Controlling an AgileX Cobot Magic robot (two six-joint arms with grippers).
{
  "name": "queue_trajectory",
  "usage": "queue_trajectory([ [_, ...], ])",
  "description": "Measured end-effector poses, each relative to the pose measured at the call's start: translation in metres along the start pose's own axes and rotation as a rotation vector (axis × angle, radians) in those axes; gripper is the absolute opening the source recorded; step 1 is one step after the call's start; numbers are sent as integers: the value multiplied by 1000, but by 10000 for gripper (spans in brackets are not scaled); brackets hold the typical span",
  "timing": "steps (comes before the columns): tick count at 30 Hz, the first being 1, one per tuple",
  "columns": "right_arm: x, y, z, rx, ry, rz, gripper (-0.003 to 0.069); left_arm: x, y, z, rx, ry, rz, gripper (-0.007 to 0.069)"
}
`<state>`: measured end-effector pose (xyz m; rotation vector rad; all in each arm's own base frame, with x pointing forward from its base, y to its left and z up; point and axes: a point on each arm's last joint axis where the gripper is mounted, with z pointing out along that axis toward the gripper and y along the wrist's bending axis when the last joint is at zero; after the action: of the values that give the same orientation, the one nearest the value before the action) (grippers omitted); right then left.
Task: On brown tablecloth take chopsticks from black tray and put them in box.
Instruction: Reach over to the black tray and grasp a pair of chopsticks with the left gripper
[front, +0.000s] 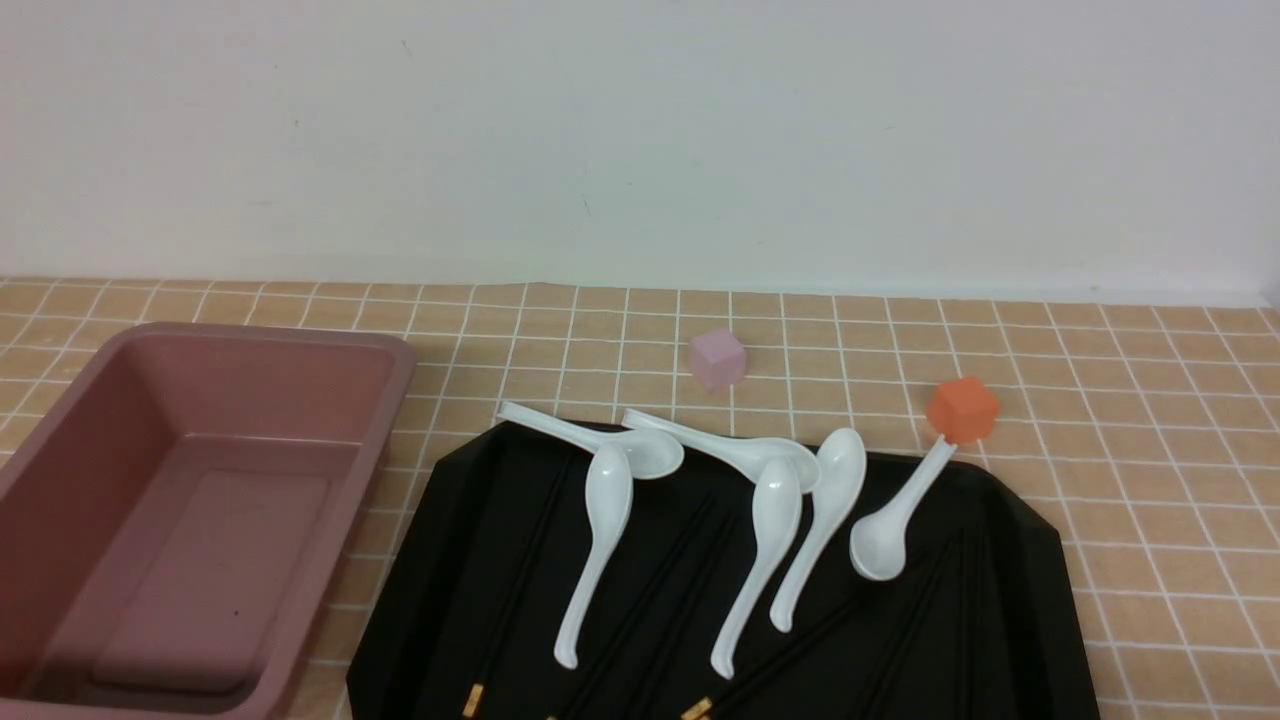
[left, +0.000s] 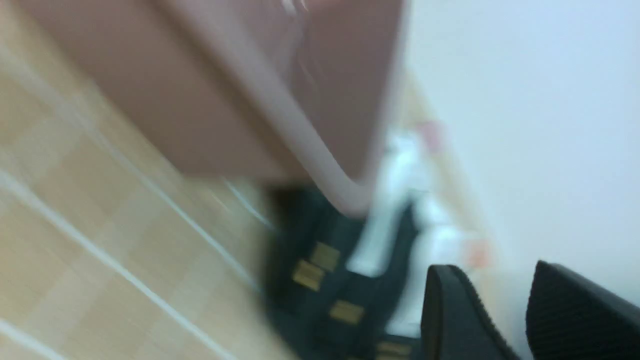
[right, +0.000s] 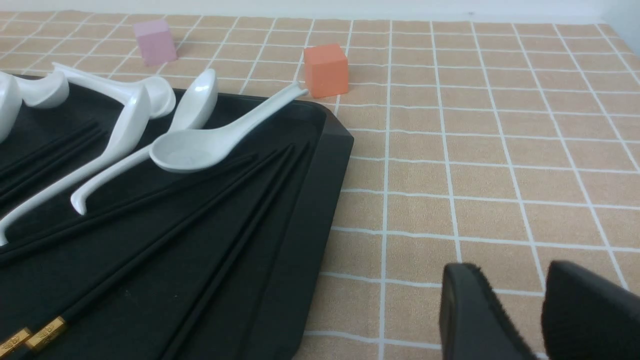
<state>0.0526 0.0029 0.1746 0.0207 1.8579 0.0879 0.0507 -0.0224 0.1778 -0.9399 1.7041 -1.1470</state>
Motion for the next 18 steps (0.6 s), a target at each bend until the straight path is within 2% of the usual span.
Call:
queue_trajectory([
  [3,0,0,0,0,0,0,240,-5,-8,0,87,-46,-131,239],
  [7,0,0,0,0,0,0,240,-13,-15,-2,176,-127,-165,239],
  [8,0,0,0,0,0,0,240,-19,-20,-4,241,-189,-189,232],
  [10,0,0,0,0,0,0,240,-25,-24,-7,301,-245,-223,211],
  [12,0,0,0,0,0,0,240,-30,-33,-11,362,-292,-227,159],
  [16,0,0,0,0,0,0,240,-37,-74,-31,460,-336,-44,10],
  [18,0,0,0,0,0,0,240,-38,-95,-37,444,-325,91,-13],
])
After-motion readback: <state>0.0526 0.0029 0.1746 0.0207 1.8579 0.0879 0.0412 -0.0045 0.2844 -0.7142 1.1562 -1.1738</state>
